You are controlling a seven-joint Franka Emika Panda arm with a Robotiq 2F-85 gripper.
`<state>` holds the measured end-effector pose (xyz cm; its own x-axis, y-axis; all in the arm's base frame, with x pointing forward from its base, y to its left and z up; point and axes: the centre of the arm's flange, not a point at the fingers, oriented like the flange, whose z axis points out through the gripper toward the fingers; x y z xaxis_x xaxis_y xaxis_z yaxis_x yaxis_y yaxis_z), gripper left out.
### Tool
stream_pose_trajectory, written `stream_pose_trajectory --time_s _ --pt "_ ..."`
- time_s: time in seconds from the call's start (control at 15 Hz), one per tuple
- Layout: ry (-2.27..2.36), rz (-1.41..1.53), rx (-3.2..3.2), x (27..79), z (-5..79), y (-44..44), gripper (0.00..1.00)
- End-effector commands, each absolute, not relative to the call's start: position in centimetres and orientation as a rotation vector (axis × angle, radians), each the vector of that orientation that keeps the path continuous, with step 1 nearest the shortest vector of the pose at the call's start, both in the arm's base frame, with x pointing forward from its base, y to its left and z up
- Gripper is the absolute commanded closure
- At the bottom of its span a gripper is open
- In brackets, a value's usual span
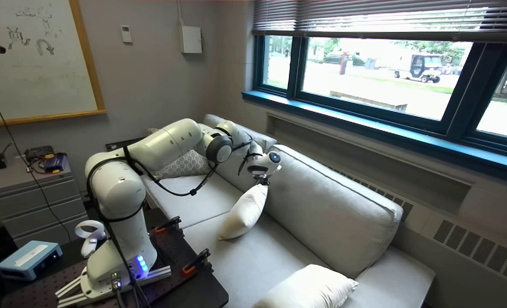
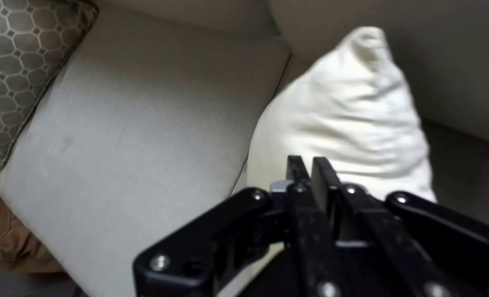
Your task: Arrange the two small pillows against the right armrest of the sofa
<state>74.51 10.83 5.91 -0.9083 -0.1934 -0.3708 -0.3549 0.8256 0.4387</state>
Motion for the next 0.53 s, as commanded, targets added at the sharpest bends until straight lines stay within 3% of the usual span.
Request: stream_pose_trajectory --time_s 0.0,0.2,0.27,0.33,0.4,0.47 --pt "2.603 0.668 -0.291 68.2 10.1 7.7 0.89" --pt "2.568 0.648 -0.370 66.2 9.9 5.0 0.90" --pt "2.570 0.633 -0.409 65.3 9.6 4.1 0.64" --pt "2.583 0.619 -0.351 70.8 7.8 6.4 0.64" --pt "2.587 0.620 -0.357 70.2 7.6 5.6 0.83" --pt "2.591 0.615 -0.355 70.3 7.5 5.1 0.76"
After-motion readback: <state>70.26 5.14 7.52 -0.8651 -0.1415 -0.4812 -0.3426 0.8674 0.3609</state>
